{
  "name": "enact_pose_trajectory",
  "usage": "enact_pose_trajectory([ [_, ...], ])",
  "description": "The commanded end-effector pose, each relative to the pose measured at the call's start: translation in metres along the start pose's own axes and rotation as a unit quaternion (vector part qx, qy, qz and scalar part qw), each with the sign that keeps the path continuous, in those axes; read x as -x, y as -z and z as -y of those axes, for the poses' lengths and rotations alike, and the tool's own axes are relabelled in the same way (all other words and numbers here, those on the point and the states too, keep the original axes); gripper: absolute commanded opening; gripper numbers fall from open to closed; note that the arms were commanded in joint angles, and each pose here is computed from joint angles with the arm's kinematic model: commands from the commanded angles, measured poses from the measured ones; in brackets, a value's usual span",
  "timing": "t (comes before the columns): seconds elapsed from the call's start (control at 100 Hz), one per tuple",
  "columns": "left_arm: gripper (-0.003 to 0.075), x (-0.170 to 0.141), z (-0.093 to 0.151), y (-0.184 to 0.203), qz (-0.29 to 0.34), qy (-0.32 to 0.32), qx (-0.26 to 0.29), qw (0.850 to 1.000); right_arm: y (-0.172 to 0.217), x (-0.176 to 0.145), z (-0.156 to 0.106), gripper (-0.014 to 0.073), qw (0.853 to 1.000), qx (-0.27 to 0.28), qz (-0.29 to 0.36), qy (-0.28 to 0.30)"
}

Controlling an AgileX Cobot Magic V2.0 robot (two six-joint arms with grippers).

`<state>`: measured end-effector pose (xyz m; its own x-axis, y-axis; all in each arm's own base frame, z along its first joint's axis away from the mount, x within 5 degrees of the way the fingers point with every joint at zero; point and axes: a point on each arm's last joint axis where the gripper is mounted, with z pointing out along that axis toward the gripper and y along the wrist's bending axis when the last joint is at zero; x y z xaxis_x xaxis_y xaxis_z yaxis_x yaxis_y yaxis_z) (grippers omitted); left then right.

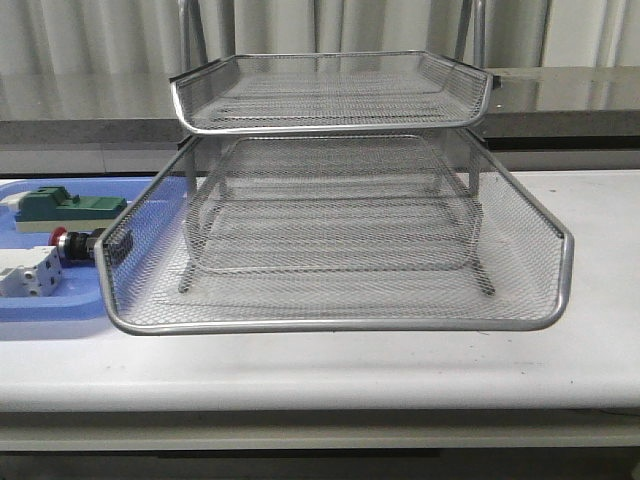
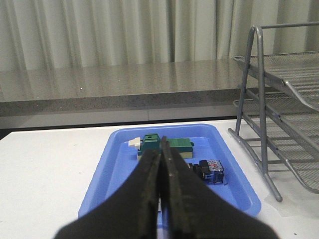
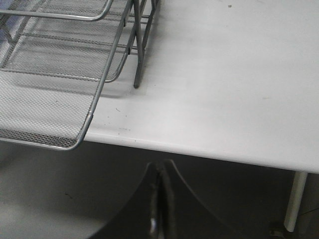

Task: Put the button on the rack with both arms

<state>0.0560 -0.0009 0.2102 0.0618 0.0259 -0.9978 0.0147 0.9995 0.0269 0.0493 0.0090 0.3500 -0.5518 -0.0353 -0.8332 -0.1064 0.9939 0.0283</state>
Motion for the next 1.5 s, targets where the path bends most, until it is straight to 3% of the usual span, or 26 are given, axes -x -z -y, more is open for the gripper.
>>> enact_pose_trajectory([
  [0.0, -0.0020, -0.006, 0.000, 0.001, 0.034, 0.005, 0.001, 0.999, 0.004, 0.010, 0.001, -0.0071, 0.999, -0.006, 0.032, 0.001],
  [1.13, -0.0020, -0.005, 0.000, 0.001, 0.036, 0.005, 0.001, 0.999, 0.004, 0.010, 0.001, -0.0071, 0.999, -0.006, 0.032, 0.001],
  [1.31, -0.0020, 0.010, 0.000, 0.003, 0.088, 0.005, 0.002, 0.996, 0.004, 0.010, 0.001, -0.0071, 0.999, -0.006, 0.032, 0.001],
  [1.49, -0.0020, 0.039, -0.001, 0.002, 0.059, 0.025, 0.001, 0.998, 0.004, 0.010, 0.001, -0.0071, 0.999, -0.006, 0.032, 0.001],
])
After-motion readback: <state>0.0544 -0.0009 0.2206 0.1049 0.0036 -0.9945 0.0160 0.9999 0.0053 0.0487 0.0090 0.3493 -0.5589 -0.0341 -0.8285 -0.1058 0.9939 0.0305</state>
